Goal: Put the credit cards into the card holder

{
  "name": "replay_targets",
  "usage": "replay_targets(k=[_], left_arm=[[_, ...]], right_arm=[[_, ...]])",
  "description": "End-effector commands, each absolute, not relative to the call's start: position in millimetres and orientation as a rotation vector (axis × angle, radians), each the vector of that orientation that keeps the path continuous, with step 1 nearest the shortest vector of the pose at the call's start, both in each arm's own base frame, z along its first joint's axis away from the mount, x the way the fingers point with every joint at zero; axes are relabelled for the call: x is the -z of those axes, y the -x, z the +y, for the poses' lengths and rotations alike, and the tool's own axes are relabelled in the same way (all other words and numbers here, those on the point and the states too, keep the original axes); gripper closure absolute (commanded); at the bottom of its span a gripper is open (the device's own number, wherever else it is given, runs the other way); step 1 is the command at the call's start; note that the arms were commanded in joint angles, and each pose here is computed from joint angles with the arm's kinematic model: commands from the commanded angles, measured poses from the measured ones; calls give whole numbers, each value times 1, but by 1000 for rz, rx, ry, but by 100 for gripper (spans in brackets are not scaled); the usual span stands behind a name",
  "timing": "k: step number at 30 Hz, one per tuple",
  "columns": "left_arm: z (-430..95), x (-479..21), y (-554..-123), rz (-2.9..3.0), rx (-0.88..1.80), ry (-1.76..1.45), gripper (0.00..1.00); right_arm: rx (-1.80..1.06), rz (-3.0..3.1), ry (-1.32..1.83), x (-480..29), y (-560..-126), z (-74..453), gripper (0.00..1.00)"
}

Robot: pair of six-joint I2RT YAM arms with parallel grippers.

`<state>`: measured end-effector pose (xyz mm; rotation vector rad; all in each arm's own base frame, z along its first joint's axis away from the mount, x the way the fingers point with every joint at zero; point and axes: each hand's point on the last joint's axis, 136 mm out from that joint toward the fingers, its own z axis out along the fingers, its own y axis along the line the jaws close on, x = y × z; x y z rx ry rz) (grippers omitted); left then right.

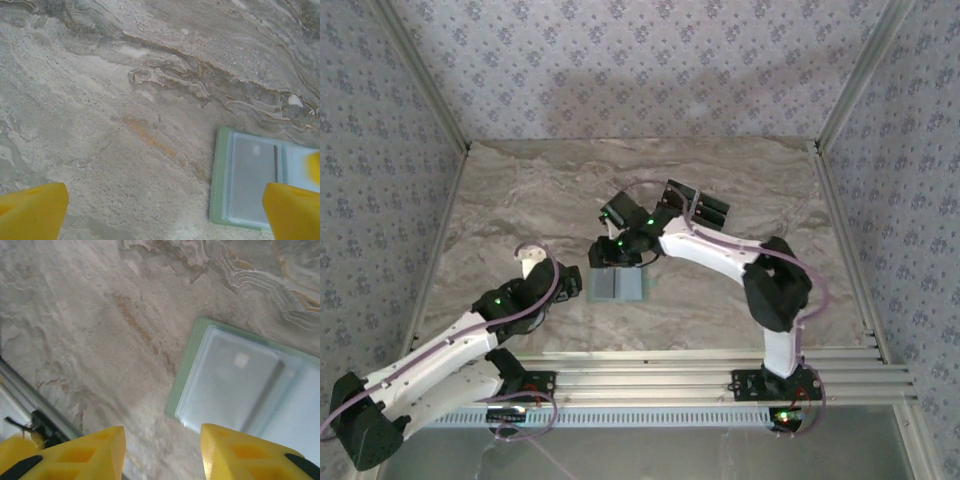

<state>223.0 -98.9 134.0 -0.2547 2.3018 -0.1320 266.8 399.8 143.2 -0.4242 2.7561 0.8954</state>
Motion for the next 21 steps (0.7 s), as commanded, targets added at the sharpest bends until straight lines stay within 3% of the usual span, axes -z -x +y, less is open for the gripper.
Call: replay_targets(k=[1,6,15,21], left_arm=[[-106,-150,-228,2302,139,210,0],[-117,-155,-235,2324,141,177,0],[-137,-155,-247,2387,118,114,0],[-148,-156,-260,2447,85,62,0]], right_arm=[[-734,2729,444,-185,-270,350,54],[-587,2707,428,-216,-285,289,54],[-270,2692,427,-225,-333,204,54],[46,2719,557,-195,-366,170,55]])
